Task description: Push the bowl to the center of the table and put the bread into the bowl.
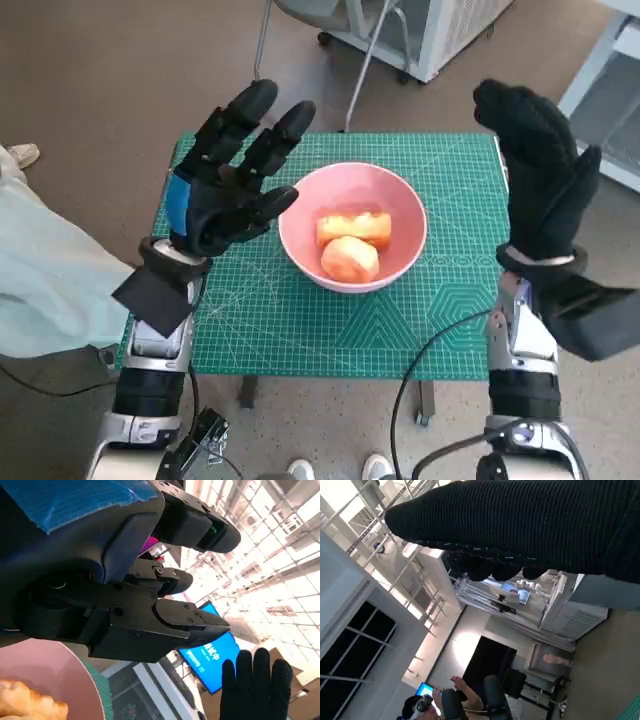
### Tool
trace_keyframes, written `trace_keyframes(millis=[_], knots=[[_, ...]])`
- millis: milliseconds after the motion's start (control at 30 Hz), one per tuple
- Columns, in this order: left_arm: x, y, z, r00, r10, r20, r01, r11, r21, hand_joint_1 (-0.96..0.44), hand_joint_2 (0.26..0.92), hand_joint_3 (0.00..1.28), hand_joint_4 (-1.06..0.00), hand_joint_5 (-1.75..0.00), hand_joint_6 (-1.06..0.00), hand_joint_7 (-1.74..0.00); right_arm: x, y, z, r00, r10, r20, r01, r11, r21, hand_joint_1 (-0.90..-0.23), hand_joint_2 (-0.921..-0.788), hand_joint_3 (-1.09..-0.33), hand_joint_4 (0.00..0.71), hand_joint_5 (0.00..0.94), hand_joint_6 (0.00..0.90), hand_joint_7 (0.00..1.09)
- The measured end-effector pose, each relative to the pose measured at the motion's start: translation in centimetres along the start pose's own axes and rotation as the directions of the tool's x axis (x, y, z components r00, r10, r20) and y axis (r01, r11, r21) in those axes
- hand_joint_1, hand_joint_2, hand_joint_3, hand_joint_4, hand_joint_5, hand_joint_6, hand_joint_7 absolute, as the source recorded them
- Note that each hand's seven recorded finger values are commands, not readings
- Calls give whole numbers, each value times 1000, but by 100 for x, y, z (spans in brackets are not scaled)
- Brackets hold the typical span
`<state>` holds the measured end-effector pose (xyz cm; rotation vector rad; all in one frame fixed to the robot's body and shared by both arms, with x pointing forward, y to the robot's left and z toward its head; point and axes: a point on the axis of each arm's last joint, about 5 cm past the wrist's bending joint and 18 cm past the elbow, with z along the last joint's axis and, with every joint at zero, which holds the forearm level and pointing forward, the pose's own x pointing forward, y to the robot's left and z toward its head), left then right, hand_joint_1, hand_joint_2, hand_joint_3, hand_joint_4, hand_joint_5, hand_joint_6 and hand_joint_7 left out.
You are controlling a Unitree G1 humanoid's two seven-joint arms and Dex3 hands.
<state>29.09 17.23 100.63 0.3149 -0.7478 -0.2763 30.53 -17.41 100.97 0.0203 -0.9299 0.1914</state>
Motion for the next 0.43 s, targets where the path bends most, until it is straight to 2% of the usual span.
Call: trace_keyframes(millis=[433], knots=[[-9, 33, 15, 998, 51, 33, -51, 999, 11, -86, 921, 234, -482, -37, -240, -529, 30, 51, 12, 1000, 17, -2, -17, 1000, 8, -570, -921, -729, 389, 2, 49, 771]])
